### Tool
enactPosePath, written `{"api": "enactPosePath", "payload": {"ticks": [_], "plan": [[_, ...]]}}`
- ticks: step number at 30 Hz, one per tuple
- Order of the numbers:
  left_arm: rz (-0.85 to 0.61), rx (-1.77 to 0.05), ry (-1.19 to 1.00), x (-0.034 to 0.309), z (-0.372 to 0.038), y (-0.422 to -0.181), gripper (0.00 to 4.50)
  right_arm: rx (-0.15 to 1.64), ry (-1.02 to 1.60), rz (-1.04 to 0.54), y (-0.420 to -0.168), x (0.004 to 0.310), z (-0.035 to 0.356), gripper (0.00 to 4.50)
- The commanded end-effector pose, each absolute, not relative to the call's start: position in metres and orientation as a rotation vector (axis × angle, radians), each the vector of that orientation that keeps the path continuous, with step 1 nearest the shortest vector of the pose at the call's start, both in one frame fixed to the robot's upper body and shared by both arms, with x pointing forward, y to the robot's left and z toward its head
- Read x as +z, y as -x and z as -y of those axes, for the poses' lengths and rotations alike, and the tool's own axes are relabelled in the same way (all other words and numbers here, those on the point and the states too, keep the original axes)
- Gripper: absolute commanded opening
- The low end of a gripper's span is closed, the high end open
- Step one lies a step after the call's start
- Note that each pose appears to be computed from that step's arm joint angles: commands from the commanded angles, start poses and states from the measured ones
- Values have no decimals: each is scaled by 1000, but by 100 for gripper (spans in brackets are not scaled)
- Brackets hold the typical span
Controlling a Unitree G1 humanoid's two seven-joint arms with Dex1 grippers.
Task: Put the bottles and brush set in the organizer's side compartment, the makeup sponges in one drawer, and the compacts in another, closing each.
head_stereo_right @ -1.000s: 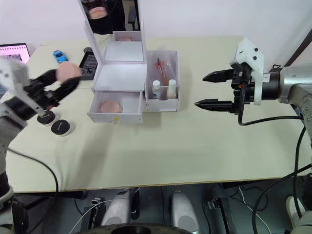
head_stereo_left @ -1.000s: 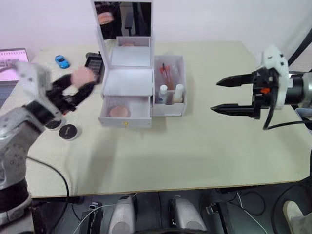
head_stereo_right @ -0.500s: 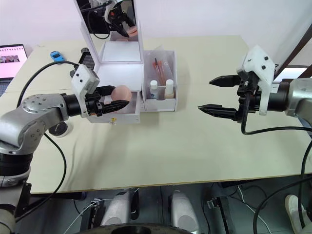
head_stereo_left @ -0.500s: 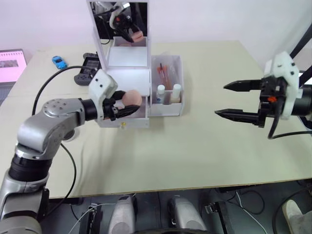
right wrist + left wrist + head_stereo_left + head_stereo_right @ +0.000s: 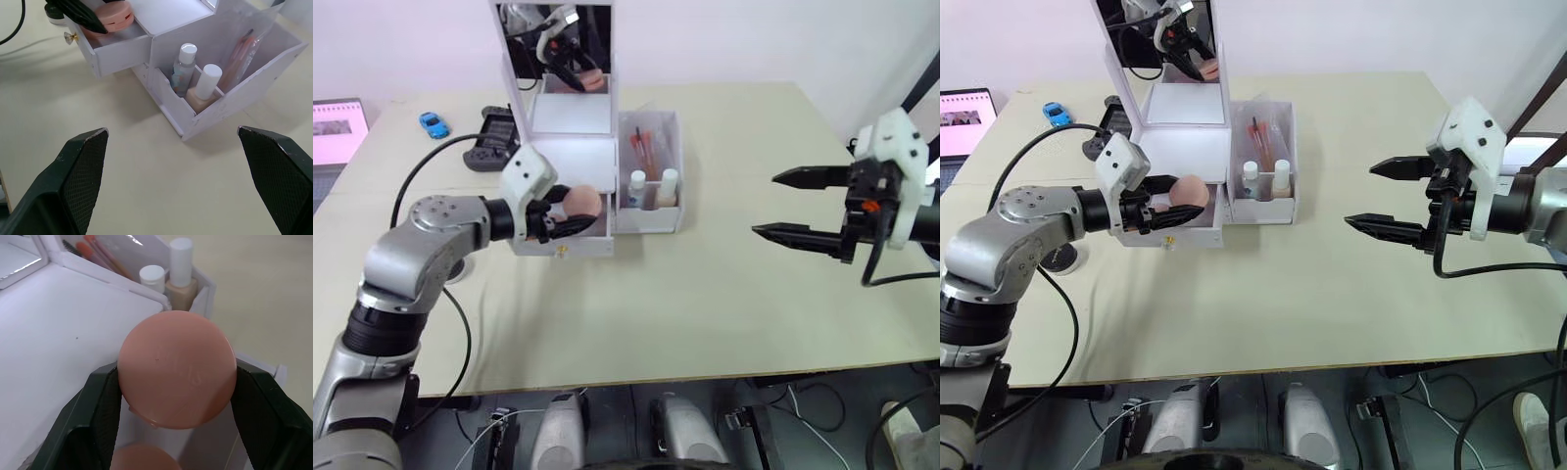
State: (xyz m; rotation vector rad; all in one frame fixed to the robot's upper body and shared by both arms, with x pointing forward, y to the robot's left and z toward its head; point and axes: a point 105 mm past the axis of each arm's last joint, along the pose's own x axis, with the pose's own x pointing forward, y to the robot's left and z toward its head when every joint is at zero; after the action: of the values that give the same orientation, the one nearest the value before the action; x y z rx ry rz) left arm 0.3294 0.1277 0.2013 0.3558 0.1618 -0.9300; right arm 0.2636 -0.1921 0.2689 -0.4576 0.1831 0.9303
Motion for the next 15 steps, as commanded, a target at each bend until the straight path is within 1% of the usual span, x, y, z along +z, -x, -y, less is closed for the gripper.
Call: {"api": "enactPosePath", "payload": {"ticks": [1,4,6,7,8,12,14,15], "plan": [[-137,-940,-396,207,-127,-327,268,922,503,-131,-262,281,189,450],[-131,-944,-391,208,-126,-325,268,927,502,-132,-262,281,186,450],[-125,-946,-378,210,-126,-324,371,927,504,-141,-262,279,186,450],[-122,-947,-372,211,-126,-324,403,927,504,-143,-262,278,187,450],[-118,-950,-368,212,-126,-324,448,924,505,-145,-262,278,187,450],[-90,-942,-368,220,-129,-324,448,924,504,-150,-261,278,190,450],[-37,-922,-365,229,-132,-328,448,928,503,-152,-261,278,191,450],[6,-938,-340,239,-133,-325,448,932,504,-151,-262,278,191,450]]}}
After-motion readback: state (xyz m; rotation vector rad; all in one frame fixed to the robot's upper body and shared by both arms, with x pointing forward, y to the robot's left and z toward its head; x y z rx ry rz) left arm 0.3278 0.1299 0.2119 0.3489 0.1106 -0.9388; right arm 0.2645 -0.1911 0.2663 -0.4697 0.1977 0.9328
